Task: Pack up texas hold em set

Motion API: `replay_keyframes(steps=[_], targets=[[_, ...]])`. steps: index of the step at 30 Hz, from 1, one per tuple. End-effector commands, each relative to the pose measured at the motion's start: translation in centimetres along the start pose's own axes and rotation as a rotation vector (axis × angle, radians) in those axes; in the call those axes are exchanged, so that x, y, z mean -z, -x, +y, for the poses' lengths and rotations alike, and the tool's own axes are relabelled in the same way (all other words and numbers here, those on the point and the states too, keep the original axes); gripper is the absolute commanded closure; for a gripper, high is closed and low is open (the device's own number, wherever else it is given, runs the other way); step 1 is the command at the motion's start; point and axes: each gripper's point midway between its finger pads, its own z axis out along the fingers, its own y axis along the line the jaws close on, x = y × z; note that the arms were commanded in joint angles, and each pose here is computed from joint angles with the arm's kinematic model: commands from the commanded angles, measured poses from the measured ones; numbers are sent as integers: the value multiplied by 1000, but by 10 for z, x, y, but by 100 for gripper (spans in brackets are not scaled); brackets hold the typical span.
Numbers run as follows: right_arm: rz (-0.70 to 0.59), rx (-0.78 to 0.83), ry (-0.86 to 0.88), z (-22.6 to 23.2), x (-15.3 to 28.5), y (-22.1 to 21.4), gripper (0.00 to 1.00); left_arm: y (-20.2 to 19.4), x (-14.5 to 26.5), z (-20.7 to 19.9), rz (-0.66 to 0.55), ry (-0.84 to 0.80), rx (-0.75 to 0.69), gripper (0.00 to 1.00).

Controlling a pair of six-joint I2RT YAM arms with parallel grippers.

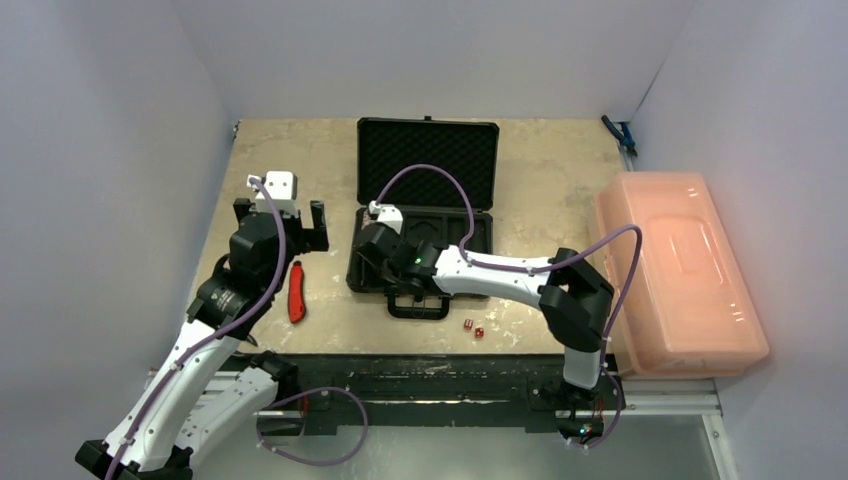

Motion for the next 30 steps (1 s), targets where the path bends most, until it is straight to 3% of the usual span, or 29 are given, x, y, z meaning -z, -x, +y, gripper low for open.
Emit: replay_keyframes(steps=[1, 11, 17, 30], targets=[[-35, -3, 31, 9, 1, 13, 62, 17, 5, 4, -47, 8, 9, 2], [-14, -3, 6, 8, -15, 6, 88, 17, 4, 3, -46, 7, 9, 1], [-17, 3, -7, 7, -25, 7, 95, 16, 4, 4, -42, 11, 4, 2], [-41, -28, -62, -19, -49, 27, 97, 13, 0, 2, -31, 8, -3, 2]])
